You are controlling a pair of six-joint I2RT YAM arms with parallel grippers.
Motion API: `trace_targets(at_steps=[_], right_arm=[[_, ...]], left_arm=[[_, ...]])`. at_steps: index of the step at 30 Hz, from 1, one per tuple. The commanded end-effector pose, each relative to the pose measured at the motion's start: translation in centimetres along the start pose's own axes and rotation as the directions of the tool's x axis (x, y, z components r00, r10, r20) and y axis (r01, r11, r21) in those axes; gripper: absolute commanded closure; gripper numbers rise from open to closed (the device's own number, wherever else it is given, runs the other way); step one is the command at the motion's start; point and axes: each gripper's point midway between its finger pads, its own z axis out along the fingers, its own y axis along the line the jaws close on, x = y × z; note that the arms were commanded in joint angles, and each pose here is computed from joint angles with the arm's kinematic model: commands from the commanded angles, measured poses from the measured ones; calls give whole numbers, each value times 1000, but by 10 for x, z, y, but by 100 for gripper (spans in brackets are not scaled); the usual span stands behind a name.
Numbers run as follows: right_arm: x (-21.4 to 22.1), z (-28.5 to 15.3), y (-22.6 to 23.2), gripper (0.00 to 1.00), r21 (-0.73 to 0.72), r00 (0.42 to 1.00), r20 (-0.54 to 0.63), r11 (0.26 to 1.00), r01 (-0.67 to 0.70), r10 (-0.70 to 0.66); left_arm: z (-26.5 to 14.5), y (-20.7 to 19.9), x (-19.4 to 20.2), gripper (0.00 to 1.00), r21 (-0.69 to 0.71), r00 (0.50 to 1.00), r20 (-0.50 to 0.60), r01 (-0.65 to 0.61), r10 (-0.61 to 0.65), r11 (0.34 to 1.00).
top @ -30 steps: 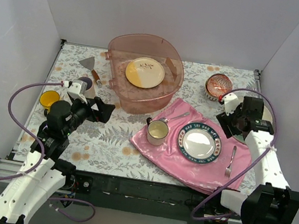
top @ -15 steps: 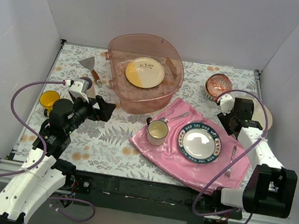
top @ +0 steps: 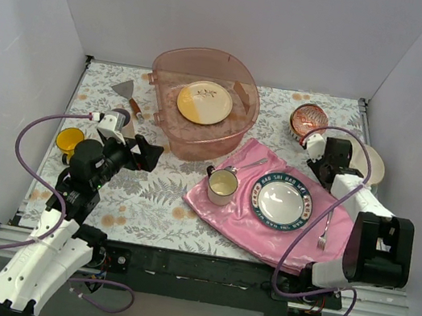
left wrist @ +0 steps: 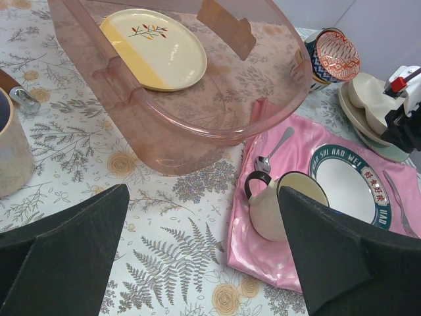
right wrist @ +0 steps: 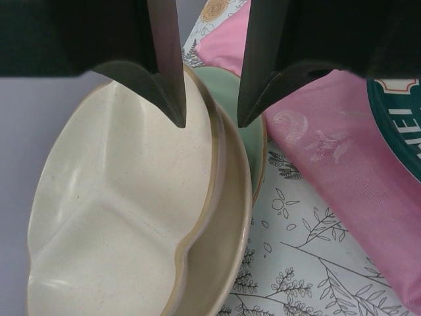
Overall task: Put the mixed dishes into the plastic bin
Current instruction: Pick up the plate at the center of the board.
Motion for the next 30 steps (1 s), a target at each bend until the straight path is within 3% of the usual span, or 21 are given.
trace_targets(at_steps=[1,10,21,30], right_arm=[[-1,7,-4,57,36,999,7,998,46,-46],[7,18,4,64,17,996,-14,996,90,-89],[4,10,-1,98,34,991,4,991,132,-132],[-9,-20,-26,99,98,981,50,978,182,-188]], left_arm=[[0,-1,-7,2,2,1000,25,-8,8,1000],[2,0,-5,2,1,1000,16,-9,9,1000],[2,0,-4,2,2,1000,12,-8,8,1000],[2,-1,-3,2,10,1000,6,-7,7,1000]])
